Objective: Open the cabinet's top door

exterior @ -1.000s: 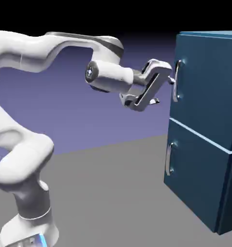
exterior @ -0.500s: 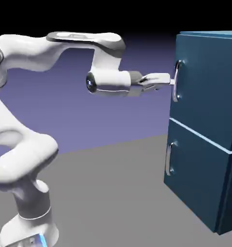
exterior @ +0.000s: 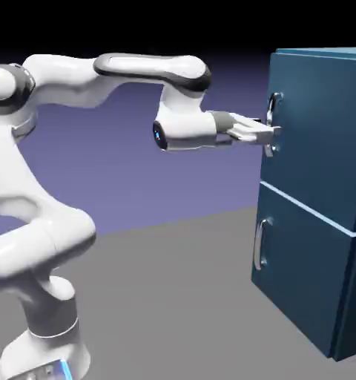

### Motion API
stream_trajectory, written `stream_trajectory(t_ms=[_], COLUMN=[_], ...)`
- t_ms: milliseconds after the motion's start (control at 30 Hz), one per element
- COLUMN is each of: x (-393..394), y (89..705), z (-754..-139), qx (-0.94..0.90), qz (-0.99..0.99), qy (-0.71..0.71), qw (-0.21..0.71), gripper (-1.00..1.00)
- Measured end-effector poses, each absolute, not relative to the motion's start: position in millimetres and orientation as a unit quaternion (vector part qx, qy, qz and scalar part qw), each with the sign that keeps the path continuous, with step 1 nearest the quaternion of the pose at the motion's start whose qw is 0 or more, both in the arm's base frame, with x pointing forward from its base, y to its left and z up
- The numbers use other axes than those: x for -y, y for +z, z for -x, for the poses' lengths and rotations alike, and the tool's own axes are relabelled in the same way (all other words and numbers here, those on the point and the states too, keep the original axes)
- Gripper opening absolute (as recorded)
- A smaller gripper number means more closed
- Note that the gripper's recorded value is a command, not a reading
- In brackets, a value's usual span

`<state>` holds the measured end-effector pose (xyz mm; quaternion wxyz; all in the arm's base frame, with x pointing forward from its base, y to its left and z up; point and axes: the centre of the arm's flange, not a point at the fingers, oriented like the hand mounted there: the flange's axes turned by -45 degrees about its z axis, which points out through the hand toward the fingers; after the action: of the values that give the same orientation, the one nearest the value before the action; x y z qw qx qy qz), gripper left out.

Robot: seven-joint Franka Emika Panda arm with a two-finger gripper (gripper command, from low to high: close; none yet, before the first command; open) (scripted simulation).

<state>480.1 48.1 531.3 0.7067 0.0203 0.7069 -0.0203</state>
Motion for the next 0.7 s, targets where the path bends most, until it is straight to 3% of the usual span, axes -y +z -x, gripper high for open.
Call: stream_trajectory(t_ms=[700], x=[-14], y=[531], z=[-422], qx=[-0.705], qz=[0.054], qy=[0.054], qw=[0.705], gripper=[-1.00])
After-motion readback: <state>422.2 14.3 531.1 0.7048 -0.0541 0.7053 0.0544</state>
